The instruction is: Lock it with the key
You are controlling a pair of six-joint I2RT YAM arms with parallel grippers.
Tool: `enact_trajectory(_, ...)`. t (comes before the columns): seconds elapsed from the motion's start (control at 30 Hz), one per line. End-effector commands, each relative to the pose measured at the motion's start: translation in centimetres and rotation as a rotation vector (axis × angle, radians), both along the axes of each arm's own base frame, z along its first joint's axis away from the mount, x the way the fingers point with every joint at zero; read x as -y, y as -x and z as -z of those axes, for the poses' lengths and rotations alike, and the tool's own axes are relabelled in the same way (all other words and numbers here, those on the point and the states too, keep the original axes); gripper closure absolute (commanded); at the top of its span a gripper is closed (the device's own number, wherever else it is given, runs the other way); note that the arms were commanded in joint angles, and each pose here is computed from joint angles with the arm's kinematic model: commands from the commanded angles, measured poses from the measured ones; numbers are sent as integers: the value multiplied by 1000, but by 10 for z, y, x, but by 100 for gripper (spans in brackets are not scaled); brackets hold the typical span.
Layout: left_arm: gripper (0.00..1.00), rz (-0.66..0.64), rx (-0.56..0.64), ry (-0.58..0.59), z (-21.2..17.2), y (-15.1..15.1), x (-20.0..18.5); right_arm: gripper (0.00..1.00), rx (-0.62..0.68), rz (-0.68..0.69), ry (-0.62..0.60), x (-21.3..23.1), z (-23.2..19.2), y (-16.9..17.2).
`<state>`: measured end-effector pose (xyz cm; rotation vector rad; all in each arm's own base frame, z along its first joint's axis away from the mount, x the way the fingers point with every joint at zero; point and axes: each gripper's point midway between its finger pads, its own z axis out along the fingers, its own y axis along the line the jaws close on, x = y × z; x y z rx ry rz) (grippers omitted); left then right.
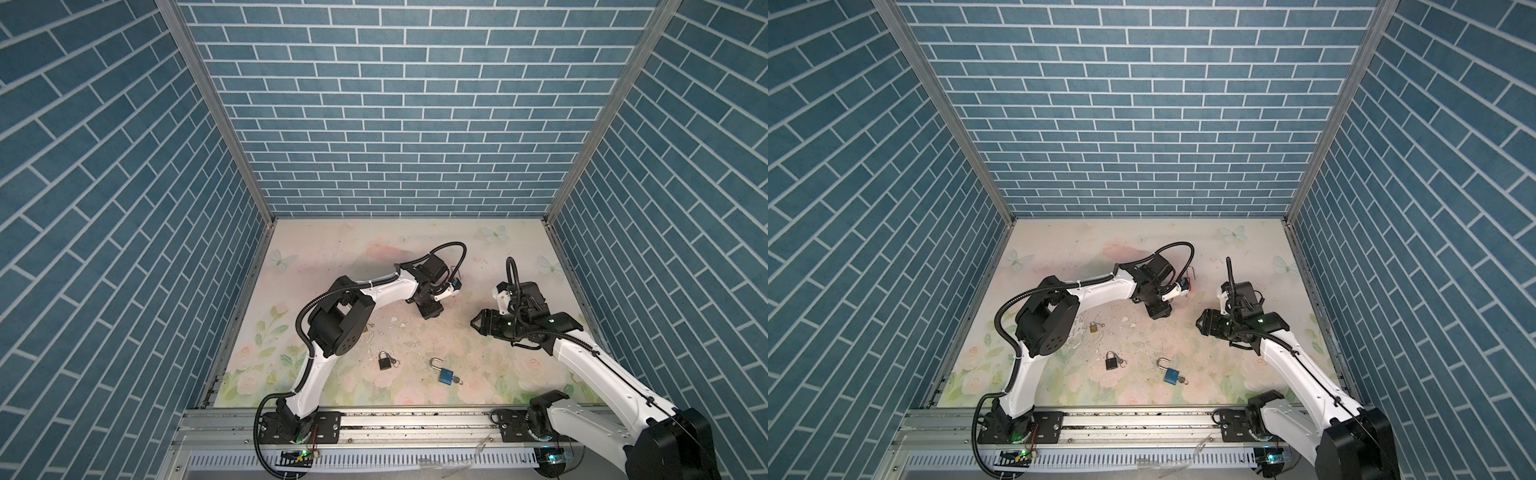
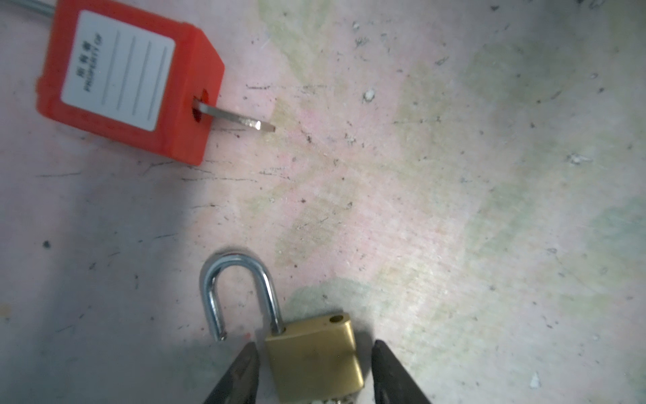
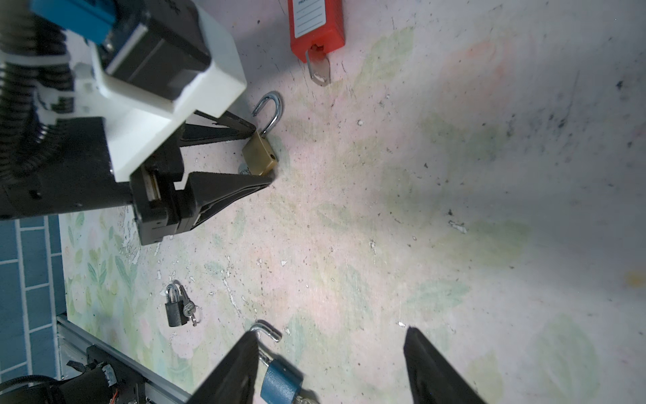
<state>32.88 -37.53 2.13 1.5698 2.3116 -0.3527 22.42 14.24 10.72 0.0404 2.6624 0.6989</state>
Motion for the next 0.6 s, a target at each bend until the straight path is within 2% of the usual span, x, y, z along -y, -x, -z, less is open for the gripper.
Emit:
enact_trajectory(0.0,46,-22,-68,-88,27,16,-20,33,-4,-14,-1,1,3,4)
enact_trajectory(0.23,49,-38,-48,-118,29,14,-27,33,-1,-13,1,1,3,4)
enact_trajectory(0.43,67,-46,-31,-112,28,14,-27,33,17,-26,-18,-2,-3,1)
enact_trajectory(0.57,76,-48,-1,-73,16,14,-25,33,115,-59,-64,-10,-28,-7)
